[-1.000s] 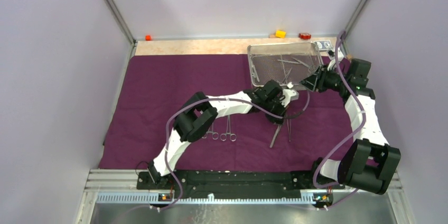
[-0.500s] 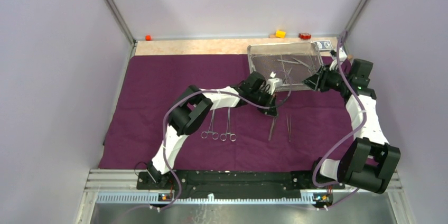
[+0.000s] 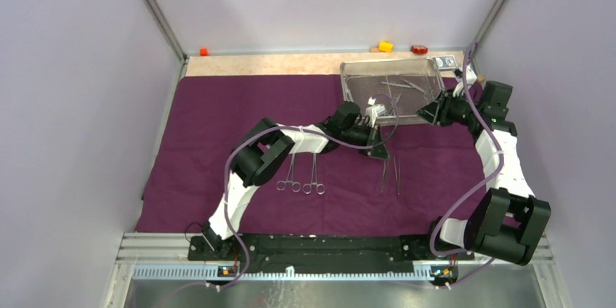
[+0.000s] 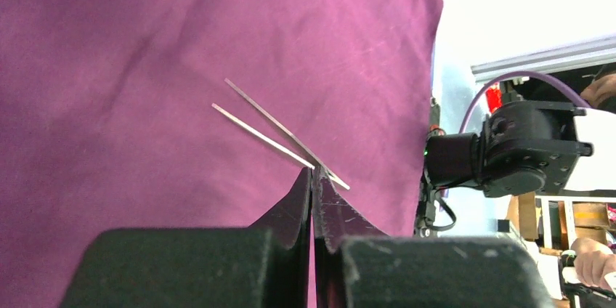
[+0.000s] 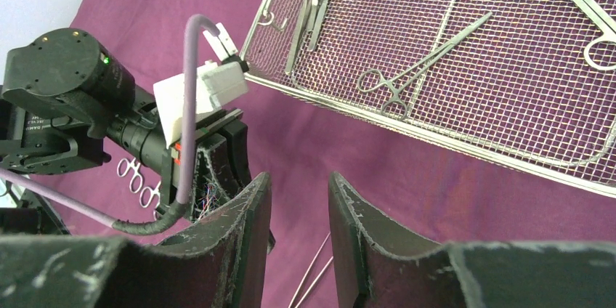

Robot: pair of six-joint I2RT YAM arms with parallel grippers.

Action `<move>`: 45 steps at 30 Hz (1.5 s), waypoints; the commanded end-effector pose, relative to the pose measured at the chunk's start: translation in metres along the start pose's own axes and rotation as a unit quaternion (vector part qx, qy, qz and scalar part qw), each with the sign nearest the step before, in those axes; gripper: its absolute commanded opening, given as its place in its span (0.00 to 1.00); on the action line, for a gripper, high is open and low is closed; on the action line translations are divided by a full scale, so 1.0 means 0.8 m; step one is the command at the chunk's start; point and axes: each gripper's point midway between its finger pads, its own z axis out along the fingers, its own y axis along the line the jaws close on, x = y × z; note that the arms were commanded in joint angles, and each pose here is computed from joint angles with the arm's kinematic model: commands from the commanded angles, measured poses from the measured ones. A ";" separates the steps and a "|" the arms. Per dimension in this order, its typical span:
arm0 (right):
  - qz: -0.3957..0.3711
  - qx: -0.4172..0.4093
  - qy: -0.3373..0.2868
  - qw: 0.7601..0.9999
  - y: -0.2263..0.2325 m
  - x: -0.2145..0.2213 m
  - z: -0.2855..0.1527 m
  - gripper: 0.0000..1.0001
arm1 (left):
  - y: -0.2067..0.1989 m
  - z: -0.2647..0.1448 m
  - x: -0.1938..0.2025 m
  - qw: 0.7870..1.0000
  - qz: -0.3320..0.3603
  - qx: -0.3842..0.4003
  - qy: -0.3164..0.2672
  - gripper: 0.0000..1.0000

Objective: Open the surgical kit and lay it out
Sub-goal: Place the medical item in the surgical kit.

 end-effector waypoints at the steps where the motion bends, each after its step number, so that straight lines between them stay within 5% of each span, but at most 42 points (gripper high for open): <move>1: -0.023 0.003 -0.013 1.000 -0.008 -0.012 -0.001 0.34 | -0.026 0.002 -0.026 0.998 0.016 0.052 -0.041 0.00; 16: -0.015 0.001 -0.005 1.000 -0.012 -0.006 0.002 0.34 | -0.012 0.006 -0.008 0.988 0.114 0.088 -0.049 0.02; 45: -0.005 -0.003 0.003 1.000 -0.015 0.001 0.006 0.34 | 0.020 -0.004 0.018 0.984 0.168 0.062 -0.018 0.12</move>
